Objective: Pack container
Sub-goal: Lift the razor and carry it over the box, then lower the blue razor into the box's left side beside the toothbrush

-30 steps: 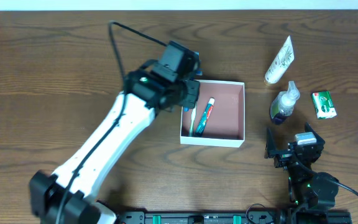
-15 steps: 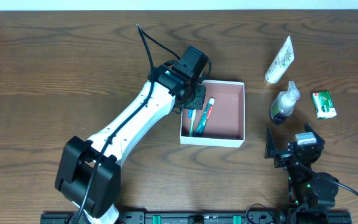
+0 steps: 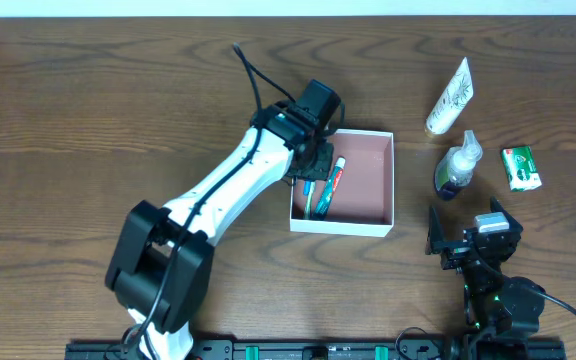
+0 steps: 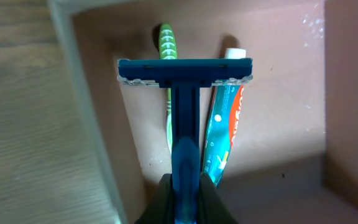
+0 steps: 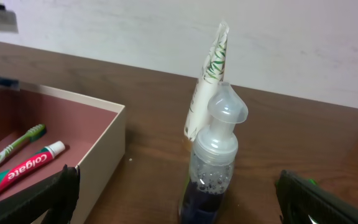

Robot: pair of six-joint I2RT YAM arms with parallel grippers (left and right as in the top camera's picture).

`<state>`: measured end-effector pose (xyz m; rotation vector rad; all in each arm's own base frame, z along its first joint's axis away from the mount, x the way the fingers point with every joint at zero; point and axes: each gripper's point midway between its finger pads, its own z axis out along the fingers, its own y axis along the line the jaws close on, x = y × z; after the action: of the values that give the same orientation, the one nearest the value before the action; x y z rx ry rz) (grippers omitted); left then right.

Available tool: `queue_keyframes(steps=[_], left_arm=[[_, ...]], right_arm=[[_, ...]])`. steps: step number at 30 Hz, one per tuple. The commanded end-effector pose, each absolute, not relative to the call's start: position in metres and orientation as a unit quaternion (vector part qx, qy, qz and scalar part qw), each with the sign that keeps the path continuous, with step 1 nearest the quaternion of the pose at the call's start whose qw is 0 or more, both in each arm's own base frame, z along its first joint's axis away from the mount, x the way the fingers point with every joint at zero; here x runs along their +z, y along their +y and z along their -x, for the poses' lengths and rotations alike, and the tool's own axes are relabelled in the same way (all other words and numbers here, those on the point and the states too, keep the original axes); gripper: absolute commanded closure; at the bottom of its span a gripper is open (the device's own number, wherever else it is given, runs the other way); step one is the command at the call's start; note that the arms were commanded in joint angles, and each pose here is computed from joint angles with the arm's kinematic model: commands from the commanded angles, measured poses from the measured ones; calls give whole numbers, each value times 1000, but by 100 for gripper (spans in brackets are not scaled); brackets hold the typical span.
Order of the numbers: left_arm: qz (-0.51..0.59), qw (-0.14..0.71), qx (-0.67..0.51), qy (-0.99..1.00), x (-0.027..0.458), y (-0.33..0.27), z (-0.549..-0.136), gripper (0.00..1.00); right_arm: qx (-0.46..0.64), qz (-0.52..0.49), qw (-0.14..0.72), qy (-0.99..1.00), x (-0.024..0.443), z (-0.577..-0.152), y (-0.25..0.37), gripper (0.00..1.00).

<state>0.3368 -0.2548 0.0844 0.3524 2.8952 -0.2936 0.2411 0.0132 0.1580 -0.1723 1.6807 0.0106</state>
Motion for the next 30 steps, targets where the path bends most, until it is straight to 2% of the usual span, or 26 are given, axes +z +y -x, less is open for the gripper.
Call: queue_keyframes(steps=[1,16,19,30], left_arm=[[-117,104,-95,983,80,-259,-336,94],[-117,69,-75,988,44,-257,-334,93],[-115,71,-67,989,40,-254,-336,87],[-103,79,-56,990,40,-244,-345,86]], right_arm=[[5,85,664,743,157,-241,16,1],[5,85,664,743,157,-241,16,1],[5,85,664,743,157,-241,16,1],[5,85,664,743,157,-241,16,1]])
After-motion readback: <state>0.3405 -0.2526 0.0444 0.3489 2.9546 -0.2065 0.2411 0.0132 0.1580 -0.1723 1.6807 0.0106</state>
